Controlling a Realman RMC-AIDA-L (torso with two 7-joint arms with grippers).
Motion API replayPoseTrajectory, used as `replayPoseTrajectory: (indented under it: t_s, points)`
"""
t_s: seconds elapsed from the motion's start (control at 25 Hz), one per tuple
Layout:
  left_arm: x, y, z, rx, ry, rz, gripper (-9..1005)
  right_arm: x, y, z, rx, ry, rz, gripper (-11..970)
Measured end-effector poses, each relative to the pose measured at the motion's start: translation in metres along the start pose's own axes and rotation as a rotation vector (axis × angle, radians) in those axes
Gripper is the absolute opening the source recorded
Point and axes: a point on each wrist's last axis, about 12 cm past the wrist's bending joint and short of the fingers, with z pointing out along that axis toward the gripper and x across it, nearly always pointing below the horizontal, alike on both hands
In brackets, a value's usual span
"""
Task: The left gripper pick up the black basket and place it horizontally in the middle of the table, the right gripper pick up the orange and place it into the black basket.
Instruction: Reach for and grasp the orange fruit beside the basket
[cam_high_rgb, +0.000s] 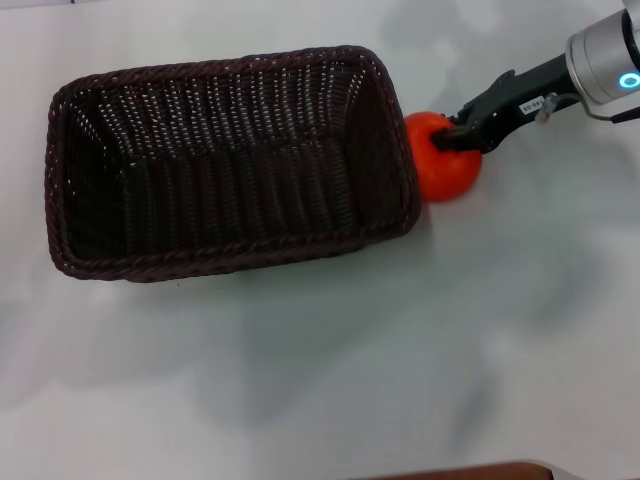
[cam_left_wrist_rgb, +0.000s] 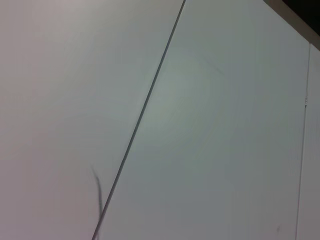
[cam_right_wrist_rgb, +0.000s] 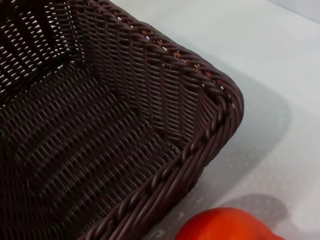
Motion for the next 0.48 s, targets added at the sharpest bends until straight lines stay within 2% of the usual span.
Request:
replayPoseTrajectory:
  t_s: [0.48]
  points:
    - [-0.0006,-0.0007,-0.0001,0.005,-0.006,-0.014,532,-0.0009,0.0019,-0.0032,-0.001,0.017,0.003,98]
